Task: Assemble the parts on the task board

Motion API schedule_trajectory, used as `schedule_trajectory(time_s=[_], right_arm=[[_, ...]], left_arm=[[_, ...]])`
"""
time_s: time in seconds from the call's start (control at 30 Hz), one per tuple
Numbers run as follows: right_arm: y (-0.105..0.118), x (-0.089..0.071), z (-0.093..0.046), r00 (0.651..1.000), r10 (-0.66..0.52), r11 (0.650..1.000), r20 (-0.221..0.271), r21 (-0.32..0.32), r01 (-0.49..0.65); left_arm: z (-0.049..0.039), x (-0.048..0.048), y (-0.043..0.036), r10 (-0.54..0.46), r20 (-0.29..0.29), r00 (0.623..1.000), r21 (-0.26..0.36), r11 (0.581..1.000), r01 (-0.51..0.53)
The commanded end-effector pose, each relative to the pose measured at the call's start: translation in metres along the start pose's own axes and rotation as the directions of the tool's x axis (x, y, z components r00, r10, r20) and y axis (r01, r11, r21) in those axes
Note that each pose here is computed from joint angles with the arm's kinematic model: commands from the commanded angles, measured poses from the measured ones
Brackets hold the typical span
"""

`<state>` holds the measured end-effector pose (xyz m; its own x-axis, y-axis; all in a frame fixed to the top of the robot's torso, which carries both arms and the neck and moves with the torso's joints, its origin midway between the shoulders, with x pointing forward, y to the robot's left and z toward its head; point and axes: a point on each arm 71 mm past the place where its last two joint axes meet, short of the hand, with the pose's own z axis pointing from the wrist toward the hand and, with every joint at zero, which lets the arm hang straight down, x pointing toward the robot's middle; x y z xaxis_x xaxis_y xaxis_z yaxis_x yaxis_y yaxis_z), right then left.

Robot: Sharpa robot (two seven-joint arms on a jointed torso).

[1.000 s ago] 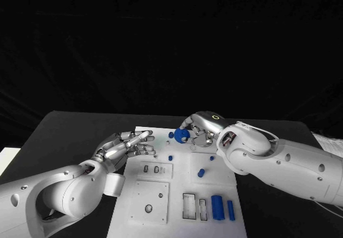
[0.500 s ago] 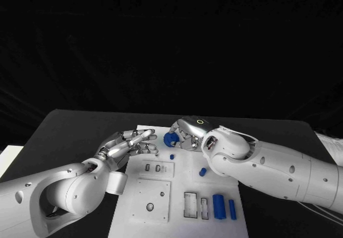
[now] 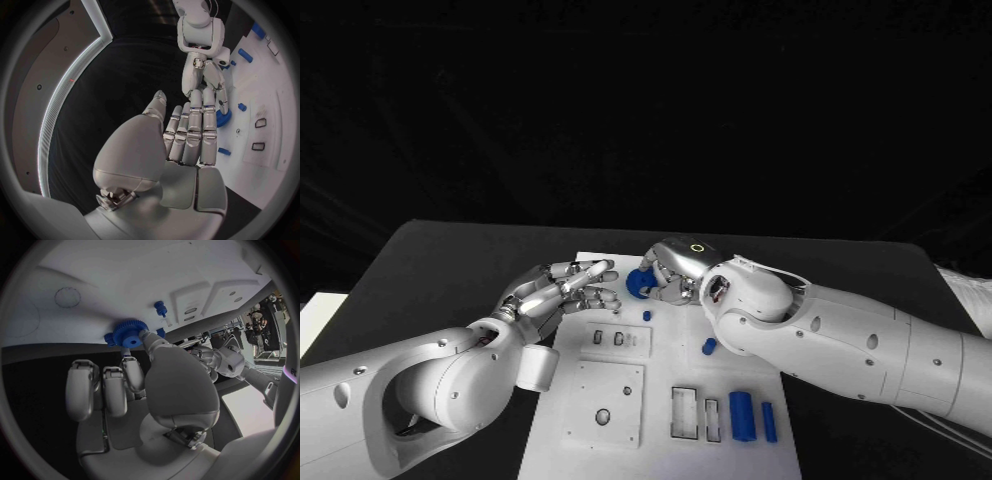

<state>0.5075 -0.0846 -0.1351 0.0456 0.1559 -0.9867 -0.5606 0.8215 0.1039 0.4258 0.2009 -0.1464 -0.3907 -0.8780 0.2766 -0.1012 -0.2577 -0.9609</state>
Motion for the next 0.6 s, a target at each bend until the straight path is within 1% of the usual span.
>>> schedule_trajectory(time_s=[0.03,0.3,0.6], right_arm=[[-0.0002,0.0048,0.0008,0.999,-0.03,0.999,-0.037,0.014,0.031],[0.0011,0.0063,0.0025,0.998,-0.034,0.999,-0.05,0.014,0.035],[-0.0023,0.0074,0.0009,0.997,-0.027,0.999,-0.071,0.022,0.028]], left_arm=[[0.0003,0.0024,-0.0007,-0.008,-0.018,1.0,0.005,1.0,0.008],[0.0002,0.0018,-0.0007,-0.007,-0.016,1.0,0.004,1.0,0.007],[-0.0001,0.0016,-0.0008,-0.006,-0.015,1.0,0.003,1.0,0.006]])
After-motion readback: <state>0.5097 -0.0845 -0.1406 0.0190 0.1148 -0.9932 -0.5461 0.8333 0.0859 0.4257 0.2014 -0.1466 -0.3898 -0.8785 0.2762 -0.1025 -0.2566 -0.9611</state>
